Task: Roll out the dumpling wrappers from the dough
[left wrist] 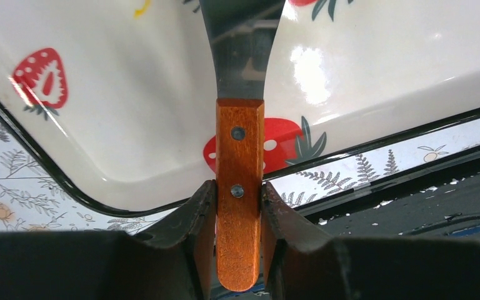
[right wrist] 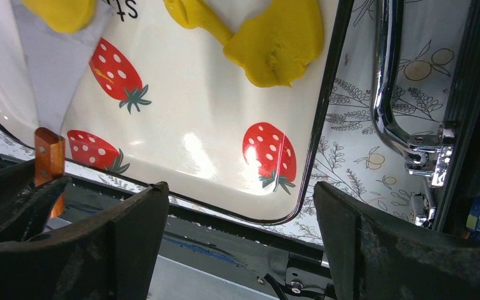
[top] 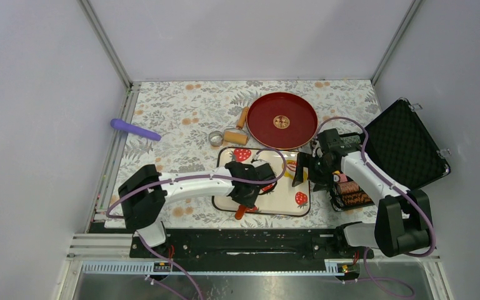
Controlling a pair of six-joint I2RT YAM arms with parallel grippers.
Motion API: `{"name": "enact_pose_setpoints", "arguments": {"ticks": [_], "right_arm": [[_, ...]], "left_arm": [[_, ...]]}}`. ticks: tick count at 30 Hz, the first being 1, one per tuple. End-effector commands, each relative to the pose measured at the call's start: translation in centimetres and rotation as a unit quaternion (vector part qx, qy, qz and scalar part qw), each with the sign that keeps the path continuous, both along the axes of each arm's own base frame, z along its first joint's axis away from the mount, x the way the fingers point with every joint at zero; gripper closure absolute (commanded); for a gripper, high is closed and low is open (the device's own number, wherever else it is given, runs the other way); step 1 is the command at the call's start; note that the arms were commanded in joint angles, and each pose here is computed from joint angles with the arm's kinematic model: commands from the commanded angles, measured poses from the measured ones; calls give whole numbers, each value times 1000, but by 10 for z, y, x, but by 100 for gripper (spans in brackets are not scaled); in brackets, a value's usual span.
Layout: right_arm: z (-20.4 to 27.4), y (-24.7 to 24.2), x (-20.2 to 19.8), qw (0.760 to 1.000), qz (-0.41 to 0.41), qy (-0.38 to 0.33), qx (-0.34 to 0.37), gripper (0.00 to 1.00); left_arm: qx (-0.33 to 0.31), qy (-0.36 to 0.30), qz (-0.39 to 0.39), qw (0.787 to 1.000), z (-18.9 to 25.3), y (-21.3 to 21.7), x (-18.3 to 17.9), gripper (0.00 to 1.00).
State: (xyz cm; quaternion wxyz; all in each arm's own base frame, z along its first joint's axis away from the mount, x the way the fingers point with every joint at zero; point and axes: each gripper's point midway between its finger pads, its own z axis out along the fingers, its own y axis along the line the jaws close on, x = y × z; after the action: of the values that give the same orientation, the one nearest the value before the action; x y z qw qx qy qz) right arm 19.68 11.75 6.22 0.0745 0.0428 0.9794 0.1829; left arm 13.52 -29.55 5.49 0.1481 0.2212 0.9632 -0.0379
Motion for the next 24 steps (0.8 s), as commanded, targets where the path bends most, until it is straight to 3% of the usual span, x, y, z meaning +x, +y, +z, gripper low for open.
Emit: {"name": "enact_pose_setpoints", "arguments": {"ticks": [1,11,24], "right_arm": [[15,3,4,1000,1,-15,12,7],[12,2,2,1000,3,-9,10,7],[22,5,5,999,3,-27,20,5]], "left_arm": [[-29,-44,20,998,25,-1,17,100],[-14,-11,17,1000,0,-1,8,100],[-37,-84,36,995,43,2,30,100]]}}
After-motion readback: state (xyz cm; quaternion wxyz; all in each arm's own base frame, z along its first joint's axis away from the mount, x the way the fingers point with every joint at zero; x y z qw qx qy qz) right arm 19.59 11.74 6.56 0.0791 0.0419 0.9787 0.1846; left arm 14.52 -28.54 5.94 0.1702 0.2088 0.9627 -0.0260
